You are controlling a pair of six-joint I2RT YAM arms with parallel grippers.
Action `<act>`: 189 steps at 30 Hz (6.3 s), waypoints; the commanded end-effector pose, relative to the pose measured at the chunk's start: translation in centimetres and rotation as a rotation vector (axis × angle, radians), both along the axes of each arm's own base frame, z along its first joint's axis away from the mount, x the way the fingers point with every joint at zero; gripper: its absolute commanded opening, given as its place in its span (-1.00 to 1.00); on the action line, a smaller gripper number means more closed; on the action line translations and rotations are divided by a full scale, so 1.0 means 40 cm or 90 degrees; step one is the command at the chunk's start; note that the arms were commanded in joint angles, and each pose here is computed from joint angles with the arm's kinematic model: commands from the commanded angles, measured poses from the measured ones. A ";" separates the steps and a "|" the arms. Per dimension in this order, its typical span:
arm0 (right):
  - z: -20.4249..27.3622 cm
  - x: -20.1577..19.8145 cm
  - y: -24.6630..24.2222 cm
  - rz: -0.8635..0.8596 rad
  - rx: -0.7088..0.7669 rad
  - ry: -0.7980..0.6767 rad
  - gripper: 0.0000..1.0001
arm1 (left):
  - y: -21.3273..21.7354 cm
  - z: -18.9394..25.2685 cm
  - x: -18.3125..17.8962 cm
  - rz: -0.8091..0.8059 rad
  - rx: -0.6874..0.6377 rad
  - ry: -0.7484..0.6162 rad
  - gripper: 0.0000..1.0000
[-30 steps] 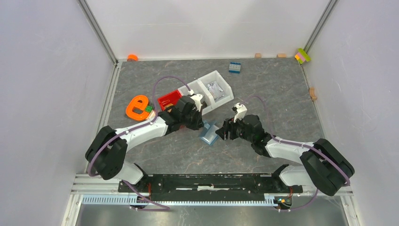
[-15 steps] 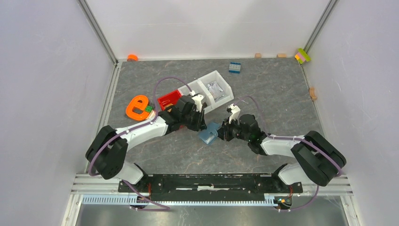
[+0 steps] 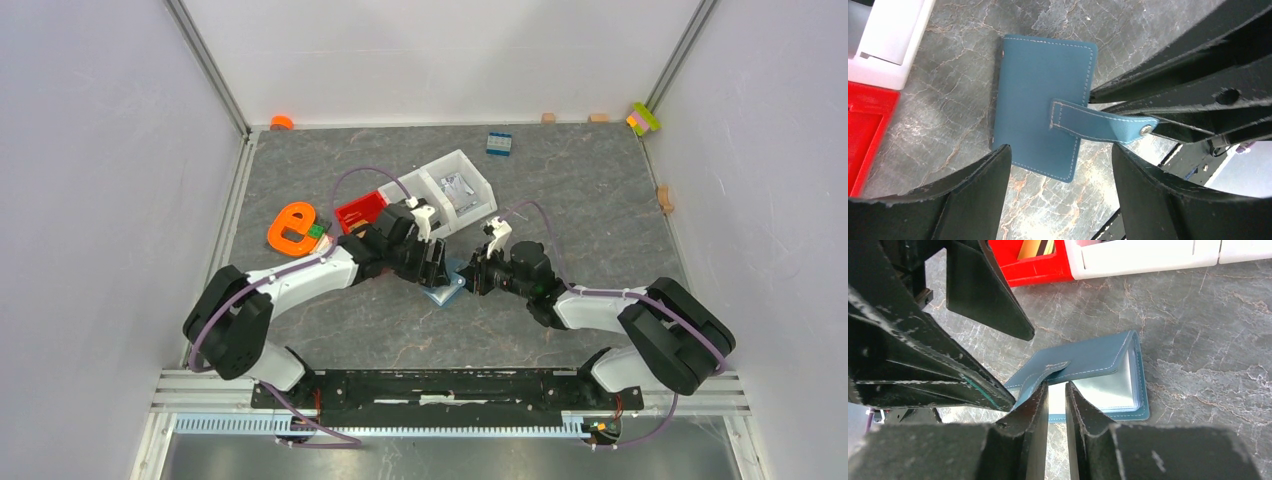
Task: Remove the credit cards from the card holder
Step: Open the card holder at the center of the board, then remove the credit card from the card holder.
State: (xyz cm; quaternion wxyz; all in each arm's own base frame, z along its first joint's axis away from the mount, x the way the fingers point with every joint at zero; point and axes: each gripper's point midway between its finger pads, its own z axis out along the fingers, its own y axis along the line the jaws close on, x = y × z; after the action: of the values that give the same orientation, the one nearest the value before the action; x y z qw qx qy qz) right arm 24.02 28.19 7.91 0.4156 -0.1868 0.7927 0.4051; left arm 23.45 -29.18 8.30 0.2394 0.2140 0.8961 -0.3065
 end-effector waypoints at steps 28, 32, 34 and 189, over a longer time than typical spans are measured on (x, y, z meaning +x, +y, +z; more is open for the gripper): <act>0.085 0.046 0.049 -0.018 0.080 -0.025 -0.50 | 0.015 -0.004 0.034 -0.025 0.124 -0.083 0.16; 0.093 0.051 0.033 -0.033 0.067 -0.041 -0.45 | 0.006 -0.012 0.037 -0.023 0.117 -0.082 -0.36; 0.090 0.051 0.019 -0.040 0.044 -0.049 -0.34 | 0.003 -0.017 0.039 -0.020 0.115 -0.078 -0.56; -0.008 0.078 -0.150 -0.185 -0.038 0.033 -0.66 | -0.080 -0.043 0.052 0.022 -0.192 0.123 0.43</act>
State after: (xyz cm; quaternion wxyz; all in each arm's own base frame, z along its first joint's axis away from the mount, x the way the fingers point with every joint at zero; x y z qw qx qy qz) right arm 26.30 21.38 6.30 0.4273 -0.0570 0.8430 0.3217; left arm 24.83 -31.39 5.90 0.1833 0.1167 0.8694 -0.4437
